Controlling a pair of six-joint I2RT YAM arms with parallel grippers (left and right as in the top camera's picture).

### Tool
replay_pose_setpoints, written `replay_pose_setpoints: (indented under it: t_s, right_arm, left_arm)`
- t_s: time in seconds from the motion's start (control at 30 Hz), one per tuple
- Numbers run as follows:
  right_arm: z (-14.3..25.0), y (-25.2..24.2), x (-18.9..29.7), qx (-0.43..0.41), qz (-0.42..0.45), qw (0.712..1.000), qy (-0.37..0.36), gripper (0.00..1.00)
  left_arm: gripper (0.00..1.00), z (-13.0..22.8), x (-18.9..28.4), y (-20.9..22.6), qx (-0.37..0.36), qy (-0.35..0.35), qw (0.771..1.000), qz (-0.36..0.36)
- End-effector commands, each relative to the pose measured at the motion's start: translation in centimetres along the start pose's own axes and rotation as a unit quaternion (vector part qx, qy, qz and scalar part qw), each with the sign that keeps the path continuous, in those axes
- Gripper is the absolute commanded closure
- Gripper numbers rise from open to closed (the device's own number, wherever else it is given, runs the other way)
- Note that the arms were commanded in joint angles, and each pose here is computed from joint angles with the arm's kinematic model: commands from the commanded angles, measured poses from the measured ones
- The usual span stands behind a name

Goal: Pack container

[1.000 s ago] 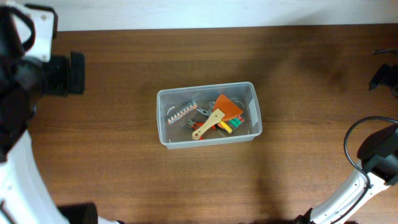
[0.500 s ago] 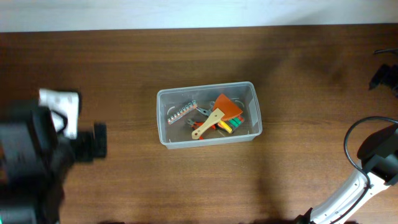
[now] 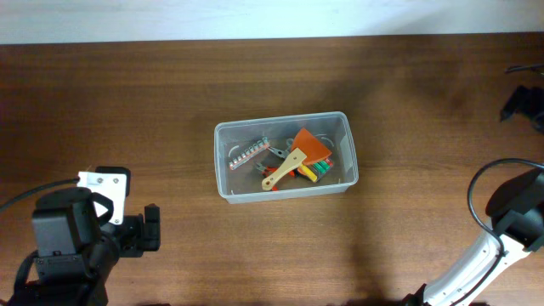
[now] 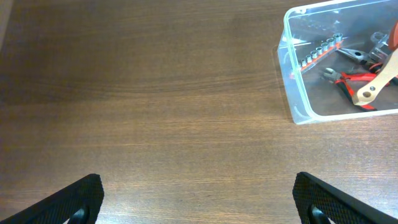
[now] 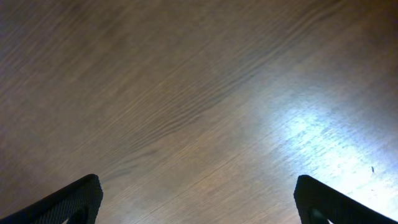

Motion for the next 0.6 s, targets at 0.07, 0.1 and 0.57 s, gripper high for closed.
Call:
replay_pose_setpoints:
  t_s: [0.07, 0.1, 0.57]
  right_arm:
    - [1.4, 3.5, 6.1, 0.040, -0.021, 0.997, -0.068, 0.01]
    - [1.9, 4.2, 7.4, 0.049, -0.025, 0.995, -0.082, 0.01]
    - [17.0, 10.8, 19.0, 0.210, -0.101, 0.956, -0.177, 0.01]
  left_arm:
    - [0.01, 0.0, 0.0, -0.2, 0.007, -0.003, 1.000, 0.008]
    - [0.01, 0.0, 0.0, -0.2, 0.007, -0.003, 1.000, 0.008]
    - [0.01, 0.0, 0.0, -0.2, 0.007, -0.003, 1.000, 0.008]
Point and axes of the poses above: each gripper's point midway between its finger pads, its own x axis back along the fingers, its own y axis along the line the jaws close on, z = x × y, the point moved 5 cm from there along x, back along the fingers, and after that the axes turned 3 degrees about -x, right-handed, at the moved point
